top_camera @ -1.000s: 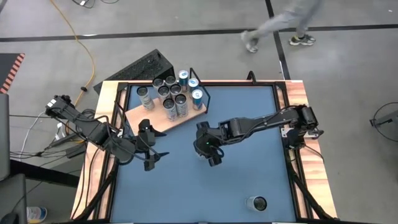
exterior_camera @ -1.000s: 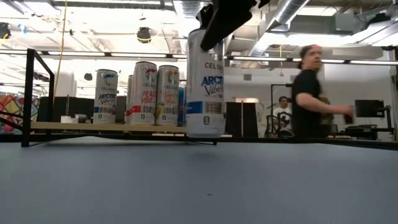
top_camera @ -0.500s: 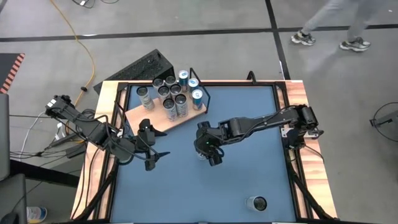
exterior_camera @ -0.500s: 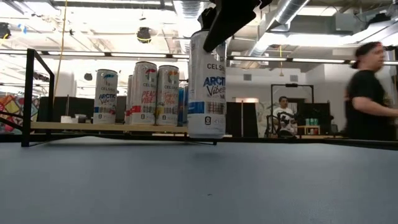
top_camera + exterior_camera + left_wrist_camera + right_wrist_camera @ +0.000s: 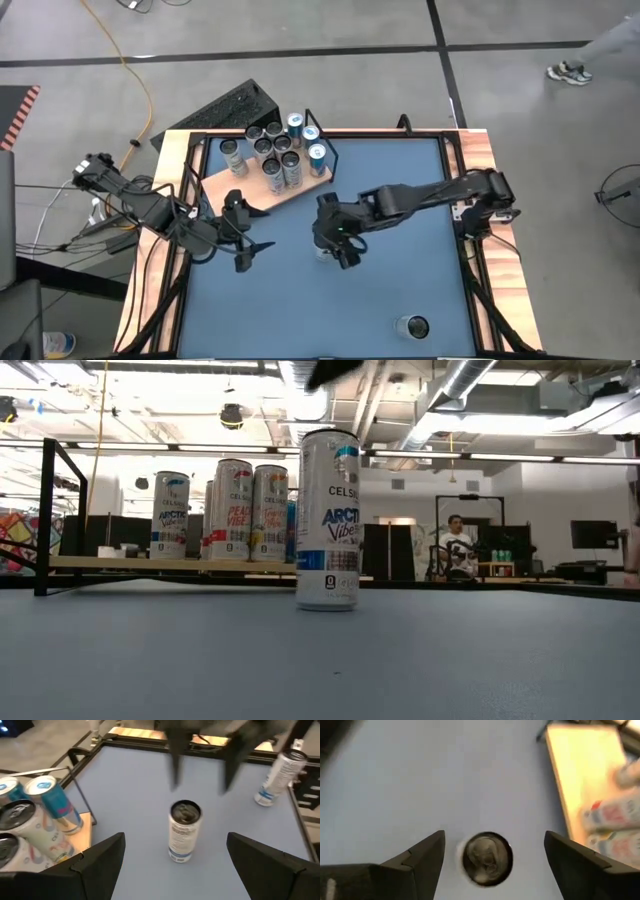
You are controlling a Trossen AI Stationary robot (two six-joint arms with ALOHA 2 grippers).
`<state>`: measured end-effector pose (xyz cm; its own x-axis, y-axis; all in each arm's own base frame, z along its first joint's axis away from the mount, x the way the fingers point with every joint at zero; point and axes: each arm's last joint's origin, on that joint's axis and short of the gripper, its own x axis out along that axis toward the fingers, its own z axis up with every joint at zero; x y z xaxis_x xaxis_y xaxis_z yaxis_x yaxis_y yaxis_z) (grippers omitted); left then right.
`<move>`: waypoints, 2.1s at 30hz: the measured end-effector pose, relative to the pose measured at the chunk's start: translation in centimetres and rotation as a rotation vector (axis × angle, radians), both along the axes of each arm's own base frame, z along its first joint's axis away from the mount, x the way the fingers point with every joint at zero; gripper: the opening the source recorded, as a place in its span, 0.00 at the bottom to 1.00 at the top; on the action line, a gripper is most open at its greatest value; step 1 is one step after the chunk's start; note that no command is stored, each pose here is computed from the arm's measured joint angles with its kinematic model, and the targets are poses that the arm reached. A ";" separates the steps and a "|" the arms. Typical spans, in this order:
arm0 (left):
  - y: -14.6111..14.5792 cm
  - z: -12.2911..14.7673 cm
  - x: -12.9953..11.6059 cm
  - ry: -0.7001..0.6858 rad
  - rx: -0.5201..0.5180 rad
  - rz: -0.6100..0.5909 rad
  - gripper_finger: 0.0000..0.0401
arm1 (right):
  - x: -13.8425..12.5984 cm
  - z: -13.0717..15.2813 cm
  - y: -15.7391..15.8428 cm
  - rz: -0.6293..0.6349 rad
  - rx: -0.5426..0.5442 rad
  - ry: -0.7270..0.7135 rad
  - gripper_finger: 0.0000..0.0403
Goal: Place canned beverage on shelf
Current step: Put the left white and blue soda can on the shelf aligned with the other white and blue soda can
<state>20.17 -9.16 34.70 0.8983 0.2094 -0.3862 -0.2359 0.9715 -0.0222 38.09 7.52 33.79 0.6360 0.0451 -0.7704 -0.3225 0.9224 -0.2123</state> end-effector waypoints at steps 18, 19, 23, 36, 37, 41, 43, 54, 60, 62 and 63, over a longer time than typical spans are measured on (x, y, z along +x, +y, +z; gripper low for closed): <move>2.5 -1.5 4.5 -0.134 -0.011 -0.045 0.84 | -8.4 10.1 2.4 -0.189 0.024 0.182 0.80; 2.5 -1.8 4.9 -0.117 0.017 -0.038 0.84 | -8.7 10.1 2.6 -0.184 0.025 0.187 0.80; 2.0 -3.2 7.0 -0.060 0.073 0.044 0.84 | -9.7 10.8 3.3 -0.176 0.025 0.159 0.80; 0.1 -7.4 13.2 -0.008 0.152 0.065 0.84 | -13.7 13.1 4.9 -0.237 0.075 0.037 0.80; 0.1 -7.4 13.3 -0.021 0.145 0.066 0.84 | -13.8 13.1 5.1 -0.233 0.073 0.036 0.80; 0.0 -7.7 13.7 -0.034 0.127 0.094 0.84 | -13.9 13.0 5.5 -0.221 0.073 0.039 0.80; -0.3 -8.7 13.9 0.005 0.156 0.097 0.84 | -13.8 12.9 5.7 -0.218 0.070 0.043 0.80; -1.1 -10.7 14.6 0.035 0.173 0.146 0.84 | -13.6 12.8 5.6 -0.232 0.053 0.035 0.80; -1.3 -12.1 14.9 0.085 0.153 0.115 0.84 | -13.6 12.8 5.6 -0.234 0.051 0.034 0.80; -1.2 -12.2 15.1 0.080 0.142 0.108 0.84 | -13.6 12.8 5.6 -0.235 0.050 0.034 0.80; -1.2 -12.3 15.1 0.085 0.141 0.105 0.84 | -13.6 12.8 5.6 -0.235 0.050 0.034 0.80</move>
